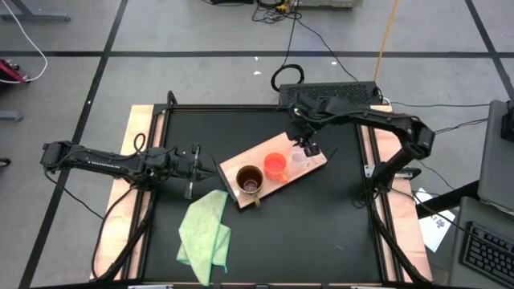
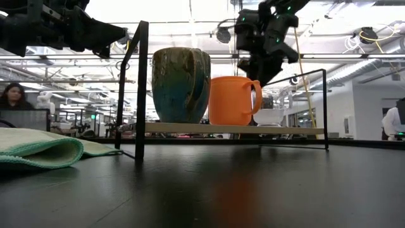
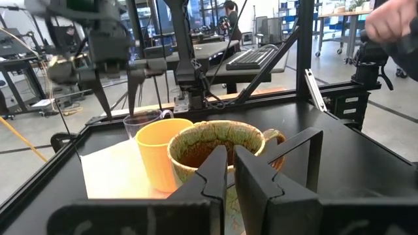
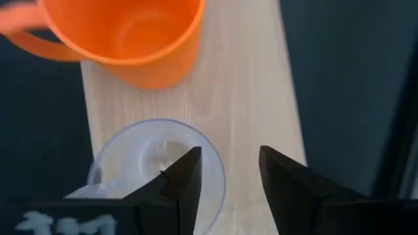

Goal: Stack small to large cups/mugs on shelf
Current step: Return to Home Position

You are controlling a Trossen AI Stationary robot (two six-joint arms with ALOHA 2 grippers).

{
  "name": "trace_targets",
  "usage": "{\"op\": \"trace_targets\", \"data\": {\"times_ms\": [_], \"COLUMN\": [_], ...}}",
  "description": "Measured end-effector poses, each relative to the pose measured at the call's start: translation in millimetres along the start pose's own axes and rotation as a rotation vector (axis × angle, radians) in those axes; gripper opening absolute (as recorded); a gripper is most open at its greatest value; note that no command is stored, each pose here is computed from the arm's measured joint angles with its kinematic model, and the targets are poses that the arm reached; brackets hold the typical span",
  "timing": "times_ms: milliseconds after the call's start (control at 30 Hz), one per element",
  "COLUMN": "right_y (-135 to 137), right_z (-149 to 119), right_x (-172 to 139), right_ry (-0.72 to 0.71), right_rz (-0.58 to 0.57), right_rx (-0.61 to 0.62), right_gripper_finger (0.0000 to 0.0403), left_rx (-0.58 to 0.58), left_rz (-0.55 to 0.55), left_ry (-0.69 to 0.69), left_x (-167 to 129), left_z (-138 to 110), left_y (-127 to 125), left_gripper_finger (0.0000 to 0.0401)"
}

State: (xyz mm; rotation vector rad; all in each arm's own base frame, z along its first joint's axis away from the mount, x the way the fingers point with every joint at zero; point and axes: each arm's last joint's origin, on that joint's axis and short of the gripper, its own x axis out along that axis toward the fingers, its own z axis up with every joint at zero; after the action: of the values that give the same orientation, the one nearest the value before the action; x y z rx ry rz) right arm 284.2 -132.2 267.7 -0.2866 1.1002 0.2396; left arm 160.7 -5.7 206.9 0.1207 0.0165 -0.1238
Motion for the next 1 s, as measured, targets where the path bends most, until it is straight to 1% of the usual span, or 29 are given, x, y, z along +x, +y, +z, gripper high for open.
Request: {"op": "trace_targets", "data": {"times_ms": [133, 233, 300, 400, 467, 500, 600, 733, 800, 933, 1000], "right_y": [6.5, 13.4, 18.4, 24.8, 28.6, 31.5, 40.7, 56.8, 66.2, 83.8, 91.9], "right_z": [1.6, 3.4, 4.4, 5.1, 3.6, 1.2, -7.4, -24.2, -33.6, -50.6, -57.3], "right_x": [-21.8, -37.0, -47.0, -59.9, -66.0, -67.7, -70.6, -69.6, -70.3, -73.2, -77.3], "right_ry": [-0.057, -0.15, -0.216, -0.286, -0.314, -0.325, -0.369, -0.426, -0.455, -0.513, -0.554], "right_rz": [-0.037, 0.001, 0.03, 0.052, 0.032, 0.023, -0.014, -0.056, -0.076, -0.105, -0.119], "right_rx": [0.02, 0.02, 0.006, -0.017, -0.03, -0.035, -0.036, -0.023, -0.01, 0.026, 0.051], "right_gripper_finger": [0.0138, 0.0116, 0.0093, 0.0046, 0.0014, 0.0008, 0.0009, 0.0002, 0.0001, 0.0001, 0.0], "left_rx": [0.0, 0.0, 0.0, 0.0, 0.009, 0.018, 0.057, 0.091, 0.105, 0.108, 0.095], "left_rz": [0.0, 0.0, 0.0, 0.0, 0.001, 0.001, 0.003, 0.007, 0.014, 0.089, 0.109], "left_ry": [0.0, 0.0, 0.0, 0.0, -0.004, -0.008, -0.022, -0.04, -0.048, -0.022, 0.004], "left_x": [0.0, 0.0, 0.0, 0.0, 0.0, 0.0, -1.5, -6.5, -10.4, -20.3, -25.8], "left_z": [0.0, 0.0, 0.0, 0.0, 0.4, 0.8, 2.7, 6.3, 8.4, 9.4, 8.1], "left_y": [0.0, 0.0, 0.0, 0.0, 0.1, 0.1, 0.2, 0.1, 0.1, 1.4, 1.3], "left_gripper_finger": [0.0031, 0.0031, 0.0031, 0.0031, 0.0031, 0.003, 0.0029, 0.0005, 0.0005, 0.0002, 0.0002]}}
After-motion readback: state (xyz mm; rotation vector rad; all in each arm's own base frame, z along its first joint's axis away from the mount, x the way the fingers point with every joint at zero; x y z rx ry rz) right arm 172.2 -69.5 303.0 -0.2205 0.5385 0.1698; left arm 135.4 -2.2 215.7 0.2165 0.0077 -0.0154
